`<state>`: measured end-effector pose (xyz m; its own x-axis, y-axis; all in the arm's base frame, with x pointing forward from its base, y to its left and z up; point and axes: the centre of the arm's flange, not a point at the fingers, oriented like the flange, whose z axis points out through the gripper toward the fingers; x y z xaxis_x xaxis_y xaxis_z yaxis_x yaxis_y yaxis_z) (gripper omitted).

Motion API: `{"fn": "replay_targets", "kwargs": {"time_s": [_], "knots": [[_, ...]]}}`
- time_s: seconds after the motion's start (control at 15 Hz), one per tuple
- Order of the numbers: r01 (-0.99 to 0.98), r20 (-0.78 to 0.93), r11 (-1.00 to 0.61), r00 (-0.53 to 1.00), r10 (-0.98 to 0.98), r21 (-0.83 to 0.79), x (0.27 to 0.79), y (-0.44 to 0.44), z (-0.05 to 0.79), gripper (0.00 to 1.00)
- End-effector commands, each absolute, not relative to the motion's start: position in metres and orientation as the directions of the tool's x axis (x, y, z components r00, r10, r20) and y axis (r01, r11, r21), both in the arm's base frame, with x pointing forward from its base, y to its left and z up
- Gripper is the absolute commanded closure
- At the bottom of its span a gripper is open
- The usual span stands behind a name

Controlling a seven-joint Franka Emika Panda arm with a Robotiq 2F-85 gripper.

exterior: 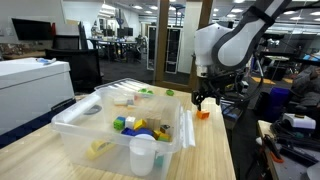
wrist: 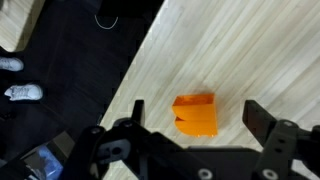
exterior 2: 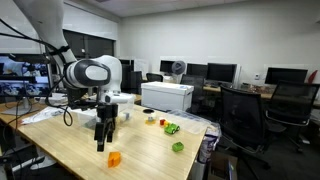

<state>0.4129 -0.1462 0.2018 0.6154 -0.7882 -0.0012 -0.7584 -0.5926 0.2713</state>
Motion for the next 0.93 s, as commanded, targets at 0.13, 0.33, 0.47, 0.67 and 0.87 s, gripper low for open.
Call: {"fn": "replay_targets", "kwargs": {"time_s": [0.13,0.33,0.47,0.67,0.87], "knots": [[-0.800,0.050,-0.554,0.578,-0.814,0.230,0.403,-0.175,0.168,0.00],[-0.802,0.079,-0.558,0.583,-0.808,0.212,0.413,-0.183,0.164,0.00],[-0.799,0.088,-0.563,0.589,-0.803,0.213,0.417,-0.183,0.161,0.00],[-0.788,0.090,-0.577,0.604,-0.792,0.216,0.423,-0.177,0.156,0.01],[-0.772,0.089,-0.592,0.623,-0.778,0.229,0.426,-0.167,0.150,0.32]]}}
